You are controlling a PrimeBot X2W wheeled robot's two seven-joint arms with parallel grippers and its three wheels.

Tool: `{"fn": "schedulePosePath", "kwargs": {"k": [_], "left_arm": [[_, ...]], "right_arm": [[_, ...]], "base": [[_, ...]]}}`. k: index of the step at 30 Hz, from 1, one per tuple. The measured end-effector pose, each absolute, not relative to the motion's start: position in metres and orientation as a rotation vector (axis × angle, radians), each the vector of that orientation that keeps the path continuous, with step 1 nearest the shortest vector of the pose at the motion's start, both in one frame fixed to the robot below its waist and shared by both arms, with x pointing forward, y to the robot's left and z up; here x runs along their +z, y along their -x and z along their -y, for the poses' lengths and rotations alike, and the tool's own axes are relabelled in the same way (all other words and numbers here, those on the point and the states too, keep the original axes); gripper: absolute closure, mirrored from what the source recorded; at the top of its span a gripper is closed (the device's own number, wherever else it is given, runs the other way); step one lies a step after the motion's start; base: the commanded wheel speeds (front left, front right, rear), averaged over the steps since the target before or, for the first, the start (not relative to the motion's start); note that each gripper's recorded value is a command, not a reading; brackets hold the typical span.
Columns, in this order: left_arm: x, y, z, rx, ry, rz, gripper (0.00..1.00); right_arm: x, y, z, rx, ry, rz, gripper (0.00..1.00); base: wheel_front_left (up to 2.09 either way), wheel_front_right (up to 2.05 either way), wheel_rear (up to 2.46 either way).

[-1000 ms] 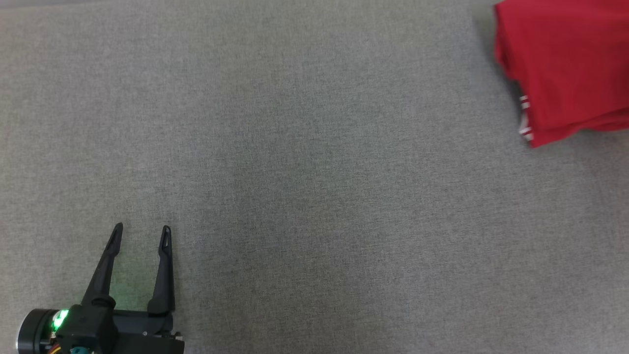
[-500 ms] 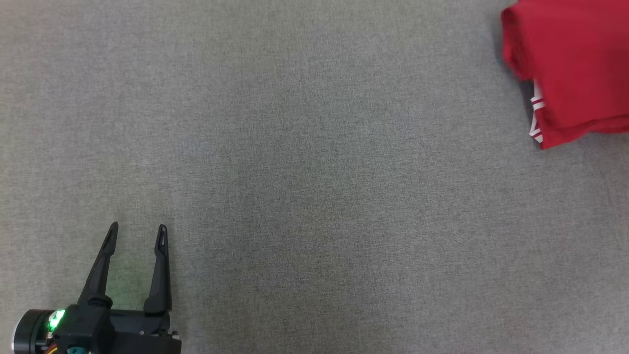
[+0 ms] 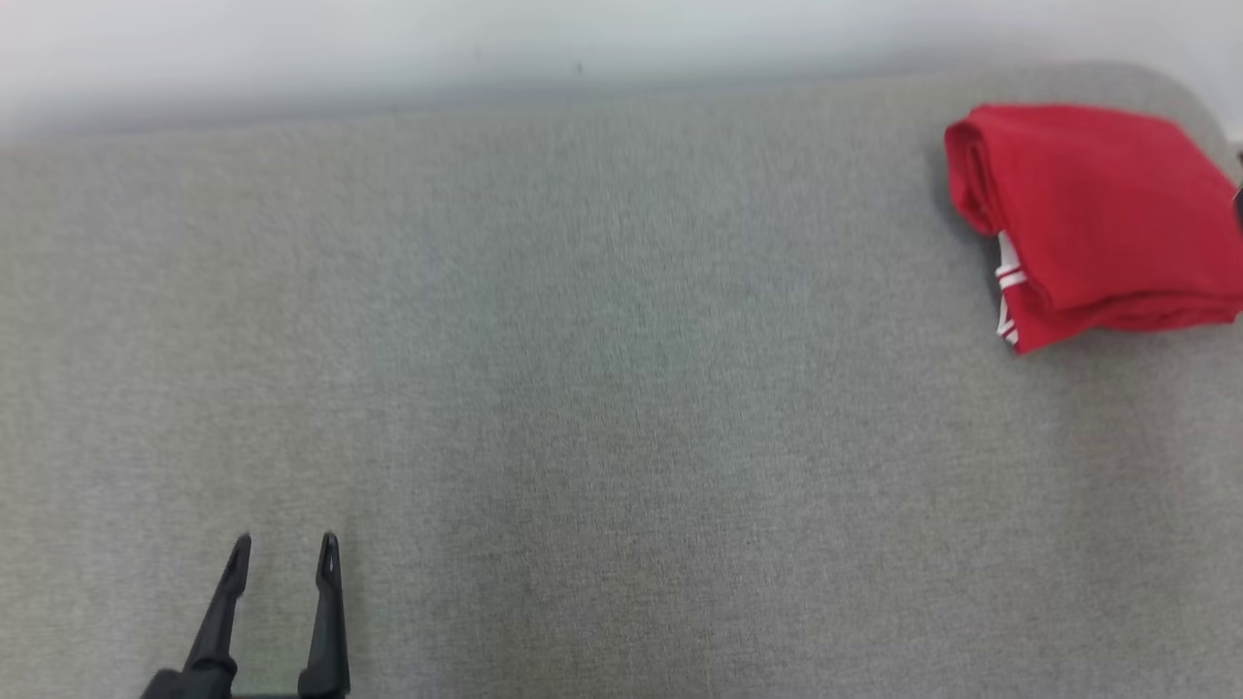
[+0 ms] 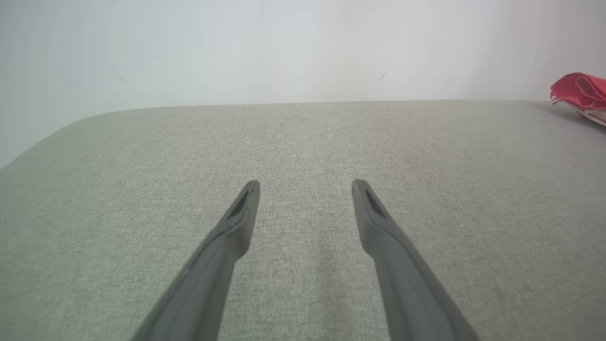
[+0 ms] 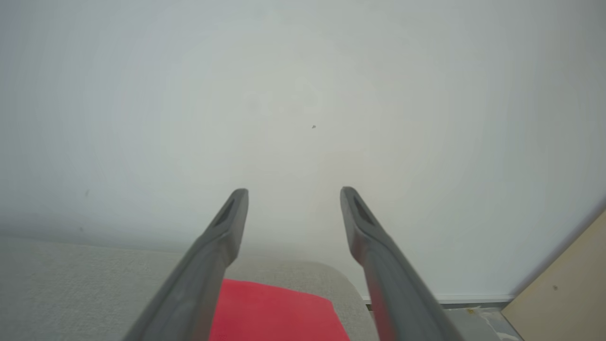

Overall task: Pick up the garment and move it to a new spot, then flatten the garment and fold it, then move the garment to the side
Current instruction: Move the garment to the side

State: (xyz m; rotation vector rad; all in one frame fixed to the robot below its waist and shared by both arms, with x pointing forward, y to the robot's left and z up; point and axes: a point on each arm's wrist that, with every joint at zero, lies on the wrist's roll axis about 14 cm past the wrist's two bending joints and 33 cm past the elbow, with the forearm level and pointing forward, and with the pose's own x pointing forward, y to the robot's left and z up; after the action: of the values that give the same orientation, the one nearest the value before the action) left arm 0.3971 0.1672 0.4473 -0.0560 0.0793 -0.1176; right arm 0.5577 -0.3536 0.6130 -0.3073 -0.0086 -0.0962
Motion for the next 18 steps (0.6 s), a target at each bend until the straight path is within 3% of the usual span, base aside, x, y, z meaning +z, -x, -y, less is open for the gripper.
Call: {"fn": "schedulePosePath", "kwargs": {"k": [6, 11, 18], "left_arm": [[0.464, -0.375, -0.175, -0.090, 0.061, -0.042, 0.00], [0.483, -0.359, -0.178, -0.076, 0.059, 0.009, 0.00], [0.496, -0.334, -0.199, -0.013, 0.048, 0.050, 0.00]], "right_arm": [[0.624, -0.518, 0.325, -0.055, 0.198, 0.153, 0.00], [0.591, -0.472, 0.304, -0.060, 0.096, 0.173, 0.00], [0.540, -0.423, 0.225, 0.053, 0.026, 0.131, 0.00]], "base": [[0.00, 0.00, 0.00], [0.00, 0.00, 0.00], [0.00, 0.00, 0.00]]}}
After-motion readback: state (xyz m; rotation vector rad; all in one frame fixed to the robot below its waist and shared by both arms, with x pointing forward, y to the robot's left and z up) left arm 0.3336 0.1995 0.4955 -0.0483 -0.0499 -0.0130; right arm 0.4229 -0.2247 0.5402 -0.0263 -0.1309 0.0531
